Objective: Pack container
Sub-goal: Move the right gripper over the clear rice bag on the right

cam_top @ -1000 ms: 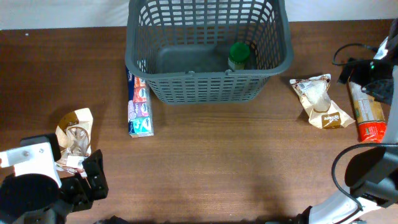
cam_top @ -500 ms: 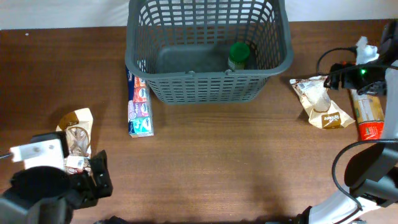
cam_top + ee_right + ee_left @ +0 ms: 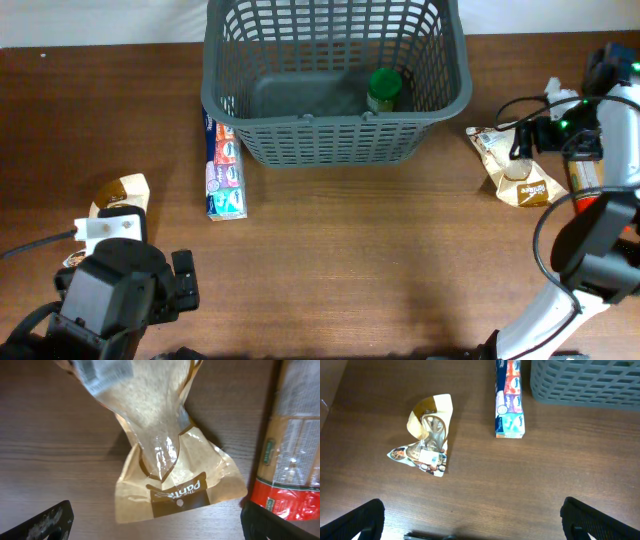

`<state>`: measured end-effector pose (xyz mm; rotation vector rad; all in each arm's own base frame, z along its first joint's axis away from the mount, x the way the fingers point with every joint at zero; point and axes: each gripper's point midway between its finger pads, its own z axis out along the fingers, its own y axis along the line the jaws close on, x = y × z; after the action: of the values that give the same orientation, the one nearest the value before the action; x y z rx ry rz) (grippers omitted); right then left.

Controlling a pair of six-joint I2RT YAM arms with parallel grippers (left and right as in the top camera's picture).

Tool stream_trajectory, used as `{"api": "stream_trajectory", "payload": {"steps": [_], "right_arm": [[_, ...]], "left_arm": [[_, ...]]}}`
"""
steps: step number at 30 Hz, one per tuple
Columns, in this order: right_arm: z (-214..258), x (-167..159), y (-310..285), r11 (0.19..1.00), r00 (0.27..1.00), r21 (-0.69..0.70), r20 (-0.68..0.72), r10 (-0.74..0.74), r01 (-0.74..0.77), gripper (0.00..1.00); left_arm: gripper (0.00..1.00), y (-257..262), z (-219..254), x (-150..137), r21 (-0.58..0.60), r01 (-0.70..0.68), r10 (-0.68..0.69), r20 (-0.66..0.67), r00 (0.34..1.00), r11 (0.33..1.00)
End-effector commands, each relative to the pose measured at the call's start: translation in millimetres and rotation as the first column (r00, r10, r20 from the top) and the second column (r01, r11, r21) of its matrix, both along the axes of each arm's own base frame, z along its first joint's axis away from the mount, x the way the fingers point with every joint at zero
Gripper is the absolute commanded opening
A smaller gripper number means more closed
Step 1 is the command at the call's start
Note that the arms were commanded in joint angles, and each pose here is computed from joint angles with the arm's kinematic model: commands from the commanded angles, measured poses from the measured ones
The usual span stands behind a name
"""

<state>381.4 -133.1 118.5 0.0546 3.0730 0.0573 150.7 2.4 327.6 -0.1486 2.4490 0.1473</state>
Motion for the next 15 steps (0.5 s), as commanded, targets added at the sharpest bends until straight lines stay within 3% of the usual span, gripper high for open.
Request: {"api": "stream_trajectory", "payload": {"steps": [1,15], "right_arm": [[-28.0,-6.6,-3.9,0.999,0.994,-0.036,-0.103,0.025,-0.029,0.99],[-74.7,-12.7,-6.2,0.999,0.974,-0.013,-0.223,0.039,-0.043,0.99]], "left_arm": [[1.00,0.7,-1.1,0.4,0.012,0.006,-0.006,-0.007,1.000,1.000],[1.00,0.7,-1.1,0.3,0.012,0.006,-0.006,-0.007,1.000,1.000]]}}
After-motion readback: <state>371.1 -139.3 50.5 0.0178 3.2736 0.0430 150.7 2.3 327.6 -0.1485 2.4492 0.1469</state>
